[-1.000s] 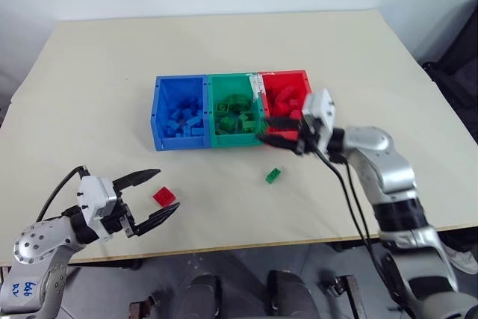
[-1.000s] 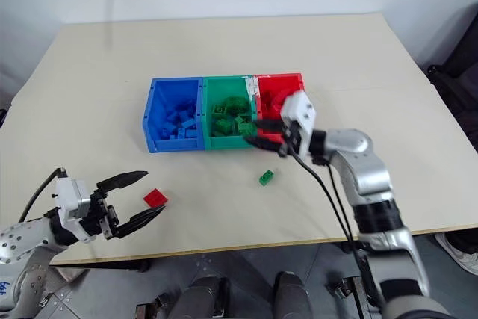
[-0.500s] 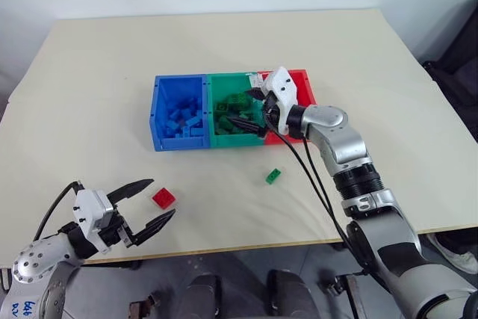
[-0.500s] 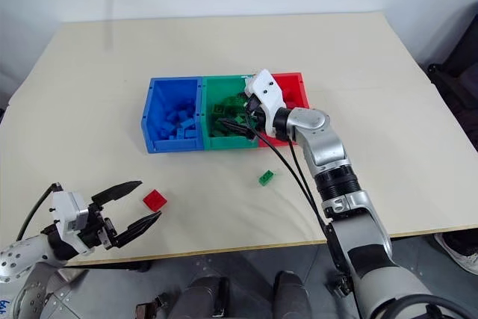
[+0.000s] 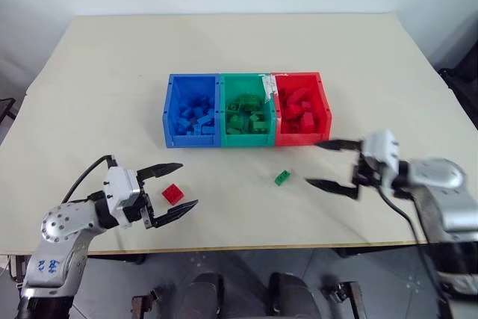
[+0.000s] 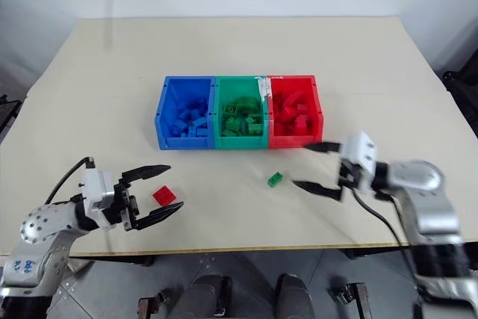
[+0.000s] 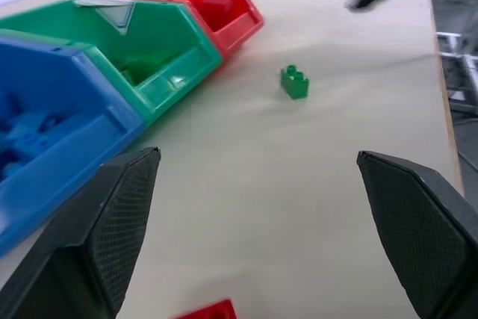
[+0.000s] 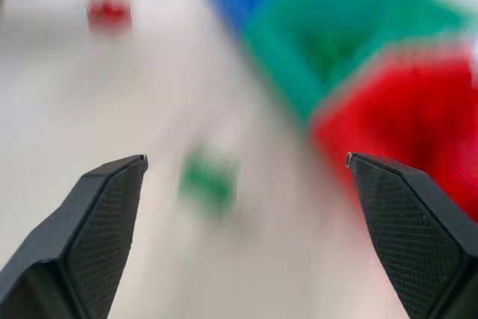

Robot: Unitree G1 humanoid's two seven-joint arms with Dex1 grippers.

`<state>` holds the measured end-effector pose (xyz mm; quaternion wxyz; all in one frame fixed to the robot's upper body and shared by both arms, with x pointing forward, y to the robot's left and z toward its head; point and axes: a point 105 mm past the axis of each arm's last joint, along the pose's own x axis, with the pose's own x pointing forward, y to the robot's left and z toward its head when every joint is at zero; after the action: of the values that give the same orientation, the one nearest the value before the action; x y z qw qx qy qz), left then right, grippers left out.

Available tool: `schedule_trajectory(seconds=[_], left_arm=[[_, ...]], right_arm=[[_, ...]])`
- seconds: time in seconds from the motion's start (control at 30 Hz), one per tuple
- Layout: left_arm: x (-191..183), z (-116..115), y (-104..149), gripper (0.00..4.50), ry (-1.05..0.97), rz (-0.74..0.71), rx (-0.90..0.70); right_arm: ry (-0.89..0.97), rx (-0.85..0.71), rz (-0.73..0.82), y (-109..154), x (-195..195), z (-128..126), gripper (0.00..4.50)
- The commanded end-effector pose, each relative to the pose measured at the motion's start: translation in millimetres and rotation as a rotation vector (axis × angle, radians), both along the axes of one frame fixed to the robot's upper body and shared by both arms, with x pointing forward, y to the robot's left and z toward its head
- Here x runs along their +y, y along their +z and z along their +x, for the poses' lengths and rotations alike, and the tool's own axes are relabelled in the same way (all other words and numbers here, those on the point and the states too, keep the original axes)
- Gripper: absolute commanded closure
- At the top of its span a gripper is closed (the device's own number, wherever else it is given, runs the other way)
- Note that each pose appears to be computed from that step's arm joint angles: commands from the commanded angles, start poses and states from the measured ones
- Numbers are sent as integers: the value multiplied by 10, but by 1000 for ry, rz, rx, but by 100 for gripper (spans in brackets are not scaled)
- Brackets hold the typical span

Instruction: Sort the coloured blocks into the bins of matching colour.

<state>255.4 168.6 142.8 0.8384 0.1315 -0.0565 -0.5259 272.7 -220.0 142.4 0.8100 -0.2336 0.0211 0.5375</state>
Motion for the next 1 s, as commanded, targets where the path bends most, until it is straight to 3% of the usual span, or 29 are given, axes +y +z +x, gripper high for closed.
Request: schedule_trajectory(seconds=[0.03, 0.17, 0.37, 0.67, 0.93, 1.0], left_arm=[[-134, 41, 15, 0, -82, 28, -22], [-240, 116, 26, 0, -124, 51, -39], [-196, 113, 21, 0, -112, 55, -40], [50, 23, -4, 0, -13, 43, -26], [165, -82, -33, 0, 63, 38, -16], [171, -114, -31, 0, 72, 38, -14]], right_arm=[[-26, -86, -12, 106, -197, -59, 3], [-85, -37, -12, -27, -369, -83, 3], [-33, -14, 31, -68, -208, -33, 3], [197, 72, 34, 23, 666, 387, 3], [172, 90, -37, -122, 1048, 653, 3], [171, 88, -87, -189, 1026, 665, 42]])
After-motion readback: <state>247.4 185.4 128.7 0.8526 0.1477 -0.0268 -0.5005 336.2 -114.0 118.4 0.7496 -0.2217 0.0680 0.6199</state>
